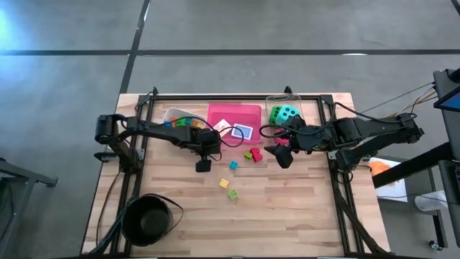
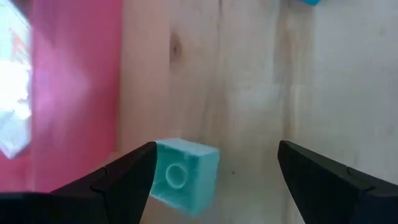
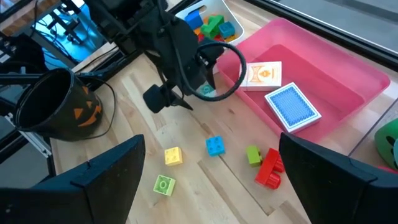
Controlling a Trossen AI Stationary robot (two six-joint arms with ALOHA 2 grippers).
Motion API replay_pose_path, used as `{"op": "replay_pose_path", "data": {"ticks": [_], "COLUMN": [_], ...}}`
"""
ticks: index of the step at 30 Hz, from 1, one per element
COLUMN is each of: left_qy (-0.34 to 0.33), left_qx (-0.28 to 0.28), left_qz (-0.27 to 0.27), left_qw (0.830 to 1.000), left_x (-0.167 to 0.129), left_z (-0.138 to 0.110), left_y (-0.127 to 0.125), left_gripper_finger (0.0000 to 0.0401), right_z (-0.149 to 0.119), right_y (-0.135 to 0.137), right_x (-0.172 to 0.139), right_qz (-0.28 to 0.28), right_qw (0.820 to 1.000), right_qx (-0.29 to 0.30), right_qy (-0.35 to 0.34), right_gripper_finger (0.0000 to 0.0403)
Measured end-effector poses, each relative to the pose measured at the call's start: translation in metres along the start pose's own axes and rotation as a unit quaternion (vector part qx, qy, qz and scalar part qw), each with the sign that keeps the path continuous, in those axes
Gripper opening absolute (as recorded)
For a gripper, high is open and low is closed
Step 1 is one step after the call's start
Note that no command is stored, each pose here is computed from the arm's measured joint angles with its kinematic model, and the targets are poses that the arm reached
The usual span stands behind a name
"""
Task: Pick & Place Toys
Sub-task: Put the light blue game piece into the white bin
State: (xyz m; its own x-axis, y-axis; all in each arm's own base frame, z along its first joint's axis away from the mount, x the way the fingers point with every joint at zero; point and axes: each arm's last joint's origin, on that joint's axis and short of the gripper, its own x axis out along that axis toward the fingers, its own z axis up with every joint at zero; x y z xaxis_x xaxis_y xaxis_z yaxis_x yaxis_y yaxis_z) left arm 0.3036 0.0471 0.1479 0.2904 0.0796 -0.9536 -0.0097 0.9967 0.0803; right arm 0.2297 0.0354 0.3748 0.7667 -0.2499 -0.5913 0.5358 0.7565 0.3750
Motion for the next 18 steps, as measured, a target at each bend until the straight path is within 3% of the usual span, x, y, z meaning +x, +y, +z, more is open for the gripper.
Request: {"op": "replay_pose_path", "data": {"ticks": [18], "left_qy": [0.054], "left_qx": [0.03], "left_qz": [-0.007], "left_qw": [0.998], "left_x": [0.0064], "left_z": [-0.0092], "left_y": [-0.0015], "left_gripper_finger": [0.0316], "right_z": [0.0], "right_y": [0.0], "right_x": [0.0], "right_qz": [0.0], "right_qw": [1.0], "right_qx": [-0.002], "right_qy": [0.0], "right_gripper_finger": [0.0362]}}
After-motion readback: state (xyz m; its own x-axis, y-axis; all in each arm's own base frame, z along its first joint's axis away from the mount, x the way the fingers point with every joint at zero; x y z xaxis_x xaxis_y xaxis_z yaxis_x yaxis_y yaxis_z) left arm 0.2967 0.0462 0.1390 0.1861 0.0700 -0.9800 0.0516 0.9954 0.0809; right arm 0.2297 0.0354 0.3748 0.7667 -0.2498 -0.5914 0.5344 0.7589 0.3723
